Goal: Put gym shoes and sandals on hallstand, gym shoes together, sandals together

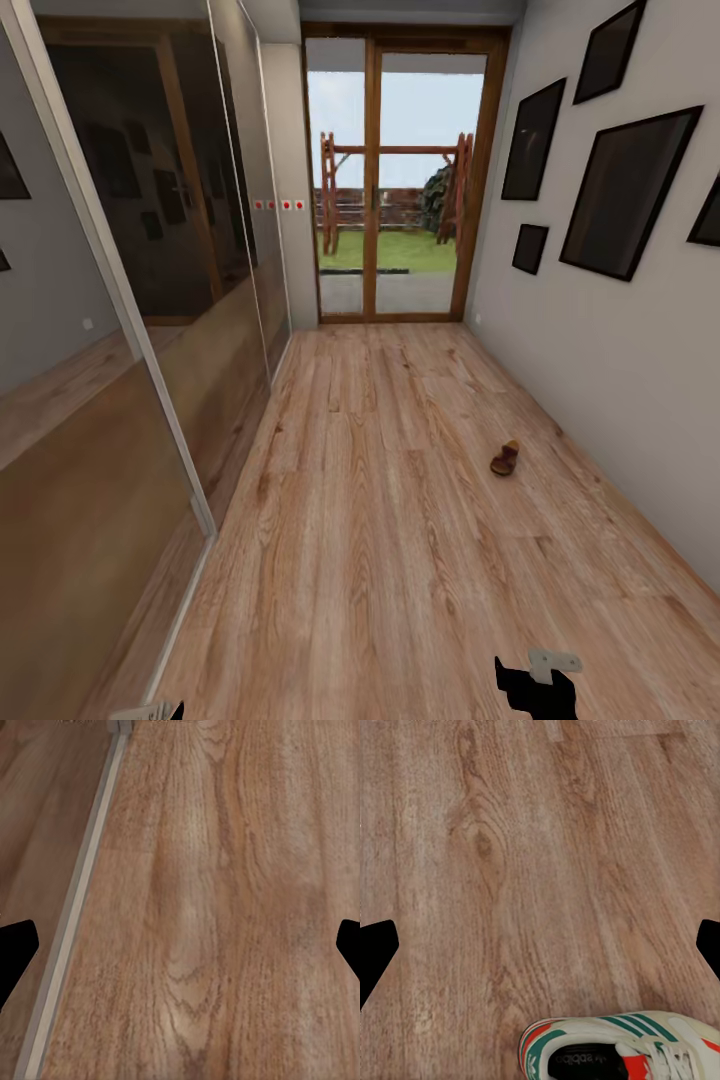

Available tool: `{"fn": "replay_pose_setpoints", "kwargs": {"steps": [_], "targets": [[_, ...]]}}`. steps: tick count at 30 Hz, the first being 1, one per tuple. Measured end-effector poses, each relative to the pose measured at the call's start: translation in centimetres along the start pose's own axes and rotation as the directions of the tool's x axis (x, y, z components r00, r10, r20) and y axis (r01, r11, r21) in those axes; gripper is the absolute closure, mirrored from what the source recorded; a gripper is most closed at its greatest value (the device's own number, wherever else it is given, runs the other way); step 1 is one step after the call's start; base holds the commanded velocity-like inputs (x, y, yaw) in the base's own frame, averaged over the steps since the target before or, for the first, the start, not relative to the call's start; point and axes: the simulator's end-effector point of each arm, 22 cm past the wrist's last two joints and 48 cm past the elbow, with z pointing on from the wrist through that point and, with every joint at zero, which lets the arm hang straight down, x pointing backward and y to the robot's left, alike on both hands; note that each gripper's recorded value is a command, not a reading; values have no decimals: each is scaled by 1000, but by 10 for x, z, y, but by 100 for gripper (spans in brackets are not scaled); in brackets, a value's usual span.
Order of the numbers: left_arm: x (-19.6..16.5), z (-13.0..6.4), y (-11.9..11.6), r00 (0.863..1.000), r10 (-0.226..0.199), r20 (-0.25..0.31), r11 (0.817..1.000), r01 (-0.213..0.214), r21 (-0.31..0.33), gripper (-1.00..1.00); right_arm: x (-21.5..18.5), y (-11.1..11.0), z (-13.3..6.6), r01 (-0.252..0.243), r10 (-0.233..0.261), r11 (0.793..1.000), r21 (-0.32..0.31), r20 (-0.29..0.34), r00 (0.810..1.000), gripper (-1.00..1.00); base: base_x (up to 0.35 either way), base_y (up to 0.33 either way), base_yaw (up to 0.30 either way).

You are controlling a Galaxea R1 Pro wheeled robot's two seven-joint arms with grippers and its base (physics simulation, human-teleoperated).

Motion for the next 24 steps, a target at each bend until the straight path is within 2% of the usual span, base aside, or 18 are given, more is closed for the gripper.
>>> {"fn": "replay_pose_setpoints", "kwargs": {"steps": [13,16,17,20,21,22,24], "targets": [[0,0,-1,1000,-1,-1,1000,1,1,-100,0,0,0,0,0,1000,1,0,1000,-100,152,120,0],[3,1,-18,1000,-18,0,1000,18,17,-100,0,0,0,0,0,1000,1,0,1000,-100,19,15,0],[1,3,-39,999,-34,5,999,34,37,-100,0,0,0,-1,1,1000,2,0,1000,-100,8,6,0],[1,5,-58,998,-56,8,998,56,42,-100,0,0,0,-1,1,1000,2,0,1000,-100,5,4,0],[1,6,-62,998,-61,8,997,61,37,-100,0,0,0,-1,1,1000,2,0,1000,-100,2,1,0],[1,8,-68,998,-66,7,998,66,-2,-100,0,0,0,-1,1,1000,2,0,1000,-100,1,1,0],[-5,12,-71,998,-59,15,998,59,-29,-100,0,0,0,-1,1,1000,1,0,1000,-100,0,0,0]]}}
